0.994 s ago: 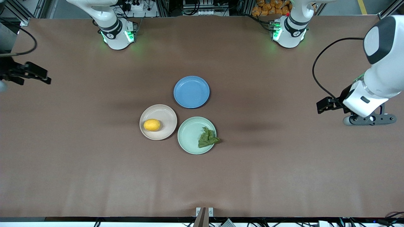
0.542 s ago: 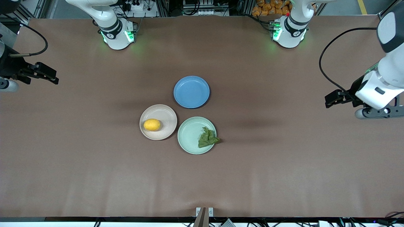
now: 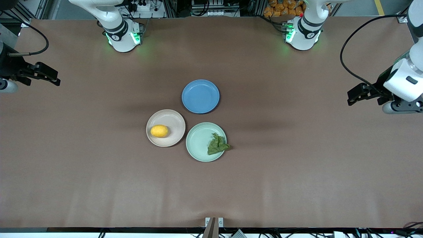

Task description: Place lemon and lettuce in plates

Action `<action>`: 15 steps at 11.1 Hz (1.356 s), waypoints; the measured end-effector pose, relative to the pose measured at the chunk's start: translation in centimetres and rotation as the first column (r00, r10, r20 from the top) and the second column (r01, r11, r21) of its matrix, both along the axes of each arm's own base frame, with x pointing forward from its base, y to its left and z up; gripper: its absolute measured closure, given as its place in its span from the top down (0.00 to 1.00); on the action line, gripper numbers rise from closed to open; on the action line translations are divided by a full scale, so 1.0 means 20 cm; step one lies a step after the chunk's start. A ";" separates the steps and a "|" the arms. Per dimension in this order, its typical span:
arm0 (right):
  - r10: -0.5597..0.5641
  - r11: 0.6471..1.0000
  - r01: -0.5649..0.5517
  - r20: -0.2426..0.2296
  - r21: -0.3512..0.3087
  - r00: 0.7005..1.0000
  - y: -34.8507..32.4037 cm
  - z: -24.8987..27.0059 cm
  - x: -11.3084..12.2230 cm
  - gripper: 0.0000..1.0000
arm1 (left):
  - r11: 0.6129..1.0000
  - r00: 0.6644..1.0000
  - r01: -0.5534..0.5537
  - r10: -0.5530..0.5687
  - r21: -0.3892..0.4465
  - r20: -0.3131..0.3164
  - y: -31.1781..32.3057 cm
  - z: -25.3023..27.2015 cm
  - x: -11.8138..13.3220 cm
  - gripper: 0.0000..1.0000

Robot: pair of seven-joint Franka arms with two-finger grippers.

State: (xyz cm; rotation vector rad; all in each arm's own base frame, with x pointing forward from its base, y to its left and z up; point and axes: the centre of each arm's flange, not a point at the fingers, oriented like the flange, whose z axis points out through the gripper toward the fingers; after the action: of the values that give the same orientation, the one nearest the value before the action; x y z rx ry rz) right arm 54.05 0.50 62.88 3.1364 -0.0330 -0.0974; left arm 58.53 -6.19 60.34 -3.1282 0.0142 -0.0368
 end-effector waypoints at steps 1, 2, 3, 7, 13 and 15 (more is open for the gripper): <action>0.000 1.000 0.000 -0.001 0.000 1.000 0.00 0.00 0.00 1.00 | 1.000 1.000 0.006 -0.006 0.001 0.001 0.02 0.02 -0.02 1.00; 0.001 1.000 -0.001 -0.001 0.000 1.000 0.00 0.00 0.00 1.00 | 1.000 1.000 0.007 -0.007 0.001 0.004 0.03 0.04 -0.03 1.00; 0.001 1.000 -0.001 -0.001 0.000 1.000 0.00 0.00 0.00 1.00 | 1.000 1.000 0.012 -0.012 0.001 0.006 0.03 0.05 -0.03 1.00; 0.001 1.000 -0.001 -0.005 0.000 1.000 0.00 -0.01 0.00 1.00 | 1.000 1.000 0.026 -0.026 0.001 -0.001 -0.01 0.06 -0.05 1.00; -0.004 1.000 0.004 -0.028 0.000 1.000 -0.01 -0.06 -0.01 1.00 | 1.000 1.000 0.026 -0.026 0.001 -0.006 -0.01 0.05 -0.05 1.00; -0.004 1.000 0.004 -0.030 0.000 1.000 -0.01 -0.06 -0.01 1.00 | 1.000 1.000 0.026 -0.026 0.001 -0.007 -0.01 0.05 -0.05 1.00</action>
State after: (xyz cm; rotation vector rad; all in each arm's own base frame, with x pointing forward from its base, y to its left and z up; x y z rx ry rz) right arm 53.92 0.26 61.65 3.1342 -0.0397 -0.1451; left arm 57.58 -6.38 61.31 -3.1269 0.0549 -0.0267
